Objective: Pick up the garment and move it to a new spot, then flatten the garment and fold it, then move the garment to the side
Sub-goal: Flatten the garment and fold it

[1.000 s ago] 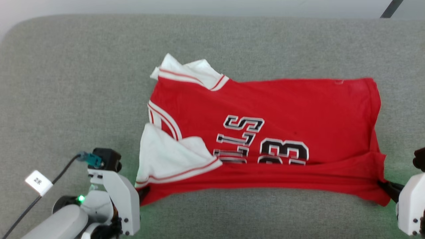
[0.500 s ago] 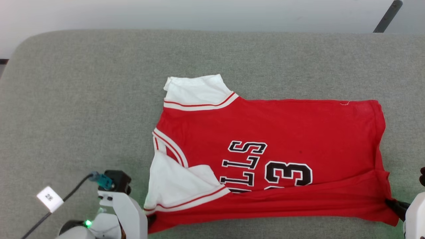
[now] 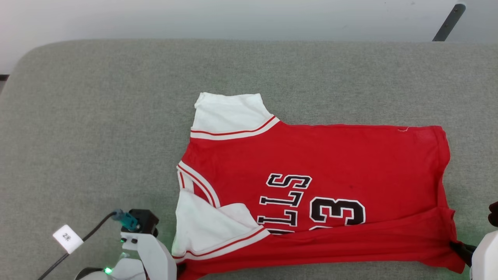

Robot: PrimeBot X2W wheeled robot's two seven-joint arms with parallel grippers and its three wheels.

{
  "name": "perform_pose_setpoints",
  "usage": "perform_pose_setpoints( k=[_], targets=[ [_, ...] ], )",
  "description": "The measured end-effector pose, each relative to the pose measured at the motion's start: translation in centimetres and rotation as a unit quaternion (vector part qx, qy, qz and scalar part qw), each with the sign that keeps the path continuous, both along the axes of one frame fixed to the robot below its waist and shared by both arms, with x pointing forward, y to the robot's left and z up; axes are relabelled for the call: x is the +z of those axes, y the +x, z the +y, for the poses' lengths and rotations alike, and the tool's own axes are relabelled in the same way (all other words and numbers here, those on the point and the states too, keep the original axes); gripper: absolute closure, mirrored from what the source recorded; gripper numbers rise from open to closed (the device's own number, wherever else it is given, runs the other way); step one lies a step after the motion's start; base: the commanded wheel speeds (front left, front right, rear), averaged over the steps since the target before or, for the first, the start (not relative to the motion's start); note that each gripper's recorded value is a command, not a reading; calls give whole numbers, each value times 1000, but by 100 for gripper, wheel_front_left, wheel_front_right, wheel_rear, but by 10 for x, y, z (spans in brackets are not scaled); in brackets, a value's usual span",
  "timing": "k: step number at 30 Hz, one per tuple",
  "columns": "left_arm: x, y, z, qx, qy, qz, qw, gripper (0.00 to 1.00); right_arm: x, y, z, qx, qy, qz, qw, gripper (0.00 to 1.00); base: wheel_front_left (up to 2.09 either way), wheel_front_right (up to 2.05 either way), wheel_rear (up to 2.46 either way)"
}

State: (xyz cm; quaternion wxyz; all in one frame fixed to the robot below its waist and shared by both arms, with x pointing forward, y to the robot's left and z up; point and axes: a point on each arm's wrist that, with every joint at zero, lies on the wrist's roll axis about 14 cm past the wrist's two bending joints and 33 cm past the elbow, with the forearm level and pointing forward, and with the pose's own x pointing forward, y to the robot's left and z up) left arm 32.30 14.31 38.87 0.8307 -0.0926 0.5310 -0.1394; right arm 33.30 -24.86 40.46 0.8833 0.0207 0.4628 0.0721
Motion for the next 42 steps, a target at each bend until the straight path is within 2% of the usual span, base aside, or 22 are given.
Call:
perform_pose_setpoints(
  k=[1,2,3,4,6,7,9,11,18,19,20,23,27,29,32,35,42],
  targets=[
    [1,1,0,-3,1,-5,1000,100,1,0,0,0,-1,-3,1000,62,0,0,0],
    [2,3,-1,-4,1,-11,1000,91,3,1,0,0,-3,-7,1000,50,0,0,0],
    [4,4,0,-7,2,-16,1000,75,5,2,-1,1,-5,-13,1000,13,0,0,0],
    [5,5,0,-9,4,-20,1000,59,7,2,-1,0,-5,-18,1000,0,0,0,0],
    [8,8,2,-9,6,-26,1000,54,9,2,-2,-2,-6,-24,1000,0,0,0,0],
    [10,9,3,-12,8,-29,999,38,11,2,-2,-2,-8,-27,1000,0,0,0,0],
    [14,11,5,-13,13,-35,999,36,18,5,-2,-3,-9,-42,999,0,0,0,0],
    [20,14,6,-16,18,-44,999,24,24,6,-4,-5,-12,-54,998,0,0,0,0],
    [45,30,2,-44,29,-85,995,14,56,14,-4,-10,-20,-135,991,0,0,0,0],
    [51,38,1,-47,31,-100,993,10,62,17,-4,-11,-23,-153,988,0,0,0,0],
    [58,46,1,-54,37,-117,991,0,68,18,-5,-12,-26,-169,985,0,0,0,0],
    [85,76,-3,-64,37,-178,981,0,89,27,-2,-10,-33,-228,973,0,0,0,0],
    [120,118,-15,-83,29,-259,962,0,116,35,0,-10,-44,-308,950,0,0,0,0],
    [132,135,-20,-86,22,-283,955,0,128,38,-2,-18,-47,-342,938,0,0,0,0],
    [135,155,-29,-100,18,-290,952,0,134,38,-1,-25,-47,-370,928,0,0,0,0],
    [131,174,-36,-113,21,-282,953,0,137,38,-1,-31,-45,-385,921,0,0,0,0],
    [105,217,-32,-113,48,-237,964,0,126,32,-10,-52,-50,-374,925,0,0,0,0]
  ],
)
